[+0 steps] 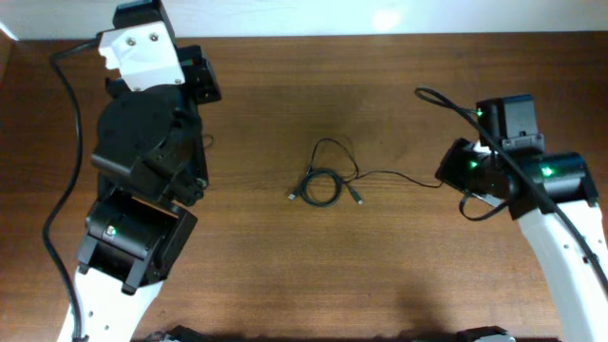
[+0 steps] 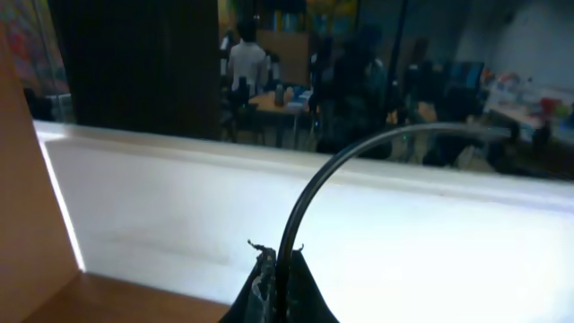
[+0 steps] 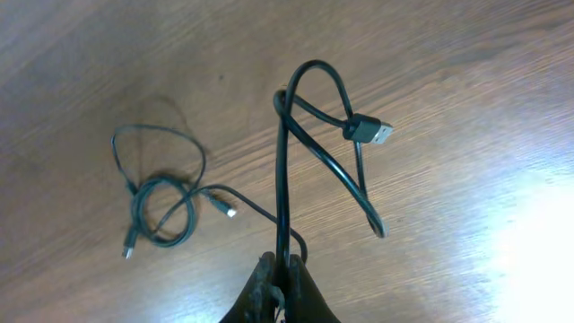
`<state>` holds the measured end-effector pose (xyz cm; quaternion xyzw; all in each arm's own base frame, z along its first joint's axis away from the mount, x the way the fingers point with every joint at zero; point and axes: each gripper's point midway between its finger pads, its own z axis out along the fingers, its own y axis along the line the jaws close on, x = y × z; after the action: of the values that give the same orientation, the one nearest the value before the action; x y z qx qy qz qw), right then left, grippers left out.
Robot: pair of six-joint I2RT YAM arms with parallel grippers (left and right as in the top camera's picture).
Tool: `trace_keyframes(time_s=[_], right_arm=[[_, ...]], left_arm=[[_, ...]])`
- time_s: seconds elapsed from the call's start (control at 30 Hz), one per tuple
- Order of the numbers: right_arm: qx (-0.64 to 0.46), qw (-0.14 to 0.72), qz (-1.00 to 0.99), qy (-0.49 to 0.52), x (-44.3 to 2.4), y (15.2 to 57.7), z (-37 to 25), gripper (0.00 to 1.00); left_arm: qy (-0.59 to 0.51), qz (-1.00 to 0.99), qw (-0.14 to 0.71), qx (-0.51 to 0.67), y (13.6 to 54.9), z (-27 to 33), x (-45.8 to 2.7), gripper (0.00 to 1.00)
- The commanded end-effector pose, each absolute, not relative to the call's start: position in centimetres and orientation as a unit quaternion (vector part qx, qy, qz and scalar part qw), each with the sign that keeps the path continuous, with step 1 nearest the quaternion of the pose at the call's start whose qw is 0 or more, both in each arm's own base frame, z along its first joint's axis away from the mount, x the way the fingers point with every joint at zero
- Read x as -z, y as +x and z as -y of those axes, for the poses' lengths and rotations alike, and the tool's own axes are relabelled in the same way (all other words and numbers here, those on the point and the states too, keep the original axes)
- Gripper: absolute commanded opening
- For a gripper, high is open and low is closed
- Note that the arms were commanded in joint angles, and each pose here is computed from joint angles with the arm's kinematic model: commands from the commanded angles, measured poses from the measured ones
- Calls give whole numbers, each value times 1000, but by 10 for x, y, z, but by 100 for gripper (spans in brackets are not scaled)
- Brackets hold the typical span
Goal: Untangle cables
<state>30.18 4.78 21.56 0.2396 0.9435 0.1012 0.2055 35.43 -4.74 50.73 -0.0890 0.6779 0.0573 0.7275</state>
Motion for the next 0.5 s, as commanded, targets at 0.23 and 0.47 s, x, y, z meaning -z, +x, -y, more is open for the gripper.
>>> trace_keyframes(time_s=[0.23, 0.47], right_arm=[[-203, 121, -959, 156, -188, 311, -97, 38], [-238, 79, -963, 97, -172, 309, -115, 98]], left_arm=[[-92, -689, 716, -71, 354, 43, -502, 0], [-72, -702, 705, -65, 360, 51, -493, 0]])
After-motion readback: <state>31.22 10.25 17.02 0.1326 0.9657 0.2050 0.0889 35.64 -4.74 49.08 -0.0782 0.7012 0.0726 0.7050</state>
